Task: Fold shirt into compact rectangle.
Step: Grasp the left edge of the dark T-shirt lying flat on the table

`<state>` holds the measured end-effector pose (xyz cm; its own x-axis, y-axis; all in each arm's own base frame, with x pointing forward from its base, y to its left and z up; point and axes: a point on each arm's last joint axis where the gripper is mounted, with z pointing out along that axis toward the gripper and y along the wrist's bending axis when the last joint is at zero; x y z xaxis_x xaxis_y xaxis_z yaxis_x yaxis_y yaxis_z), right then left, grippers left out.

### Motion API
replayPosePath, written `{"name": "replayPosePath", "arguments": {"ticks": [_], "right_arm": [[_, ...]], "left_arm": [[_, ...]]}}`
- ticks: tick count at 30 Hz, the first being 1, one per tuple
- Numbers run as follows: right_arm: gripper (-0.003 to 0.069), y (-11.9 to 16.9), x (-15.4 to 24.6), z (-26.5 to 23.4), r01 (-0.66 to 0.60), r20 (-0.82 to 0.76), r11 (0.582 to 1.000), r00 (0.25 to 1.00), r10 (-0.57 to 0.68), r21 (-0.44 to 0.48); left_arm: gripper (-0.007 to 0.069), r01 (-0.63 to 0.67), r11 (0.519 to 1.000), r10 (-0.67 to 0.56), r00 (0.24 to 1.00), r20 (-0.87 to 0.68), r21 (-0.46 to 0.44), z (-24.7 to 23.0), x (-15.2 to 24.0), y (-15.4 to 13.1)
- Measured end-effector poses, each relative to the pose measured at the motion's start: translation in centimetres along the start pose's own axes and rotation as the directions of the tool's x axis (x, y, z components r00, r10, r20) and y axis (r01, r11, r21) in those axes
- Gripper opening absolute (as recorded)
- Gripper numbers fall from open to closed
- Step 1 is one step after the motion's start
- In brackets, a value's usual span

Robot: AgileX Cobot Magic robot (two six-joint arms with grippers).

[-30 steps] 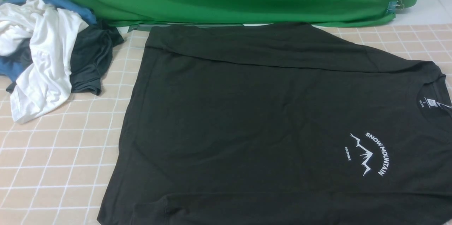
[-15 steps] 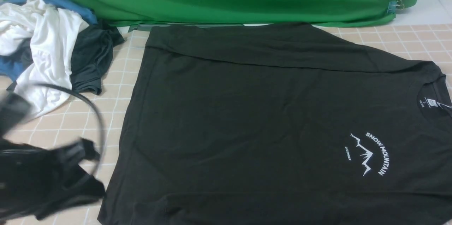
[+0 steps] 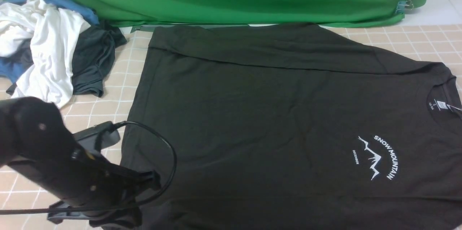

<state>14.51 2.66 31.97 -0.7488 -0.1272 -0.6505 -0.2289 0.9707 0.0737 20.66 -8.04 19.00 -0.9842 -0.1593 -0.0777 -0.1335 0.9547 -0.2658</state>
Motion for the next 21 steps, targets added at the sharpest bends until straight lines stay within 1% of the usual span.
{"name": "replayPosePath", "arguments": {"ticks": [1,3,4,6,7,10,13,16,21], "right_arm": [[0.0073,0.0,0.0,0.0,0.000,0.002,1.000,1.000,0.000,0.000],[0.0100,0.0,-0.1,0.0,-0.002,0.013,1.000,1.000,0.002,0.002],[0.0102,0.0,-0.1,0.0,-0.002,0.014,1.000,1.000,0.002,0.002],[0.0132,0.0,-0.2,0.0,-0.001,0.027,1.000,1.000,0.001,0.004],[0.0143,0.0,-0.3,0.0,-0.001,0.030,1.000,1.000,0.001,0.004],[0.0179,0.0,-0.4,0.0,-0.002,0.040,1.000,0.999,0.002,0.006],[0.0218,0.0,-0.5,0.0,-0.008,0.052,1.000,0.999,0.008,0.001],[0.0239,0.0,-0.5,0.0,-0.010,0.058,1.000,0.998,0.010,0.000],[0.0244,0.0,-0.6,0.0,-0.010,0.071,1.000,0.997,0.010,0.001]], "left_arm": [[0.0051,-0.010,1.000,0.010,1.000,0.009,-0.009,0.2,-0.1,0.0],[0.0113,-0.024,0.999,0.025,0.999,0.045,-0.028,1.2,-0.9,0.0],[0.0120,-0.025,0.999,0.026,0.999,0.047,-0.030,1.3,-1.0,0.0],[0.0204,-0.022,0.999,0.024,0.998,0.058,-0.038,2.0,-1.4,0.1],[0.0228,-0.022,0.999,0.024,0.998,0.061,-0.038,2.1,-1.5,0.1],[0.0344,-0.003,1.000,0.005,0.998,0.061,-0.031,2.6,-1.7,0.0],[0.0432,-0.011,1.000,0.012,0.998,0.054,-0.027,2.8,-1.7,0.0],[0.0470,-0.020,0.999,0.021,0.999,0.044,-0.026,2.8,-1.6,0.0],[0.0465,-0.018,1.000,0.019,0.999,0.040,-0.021,2.8,-1.6,-0.1]]}}
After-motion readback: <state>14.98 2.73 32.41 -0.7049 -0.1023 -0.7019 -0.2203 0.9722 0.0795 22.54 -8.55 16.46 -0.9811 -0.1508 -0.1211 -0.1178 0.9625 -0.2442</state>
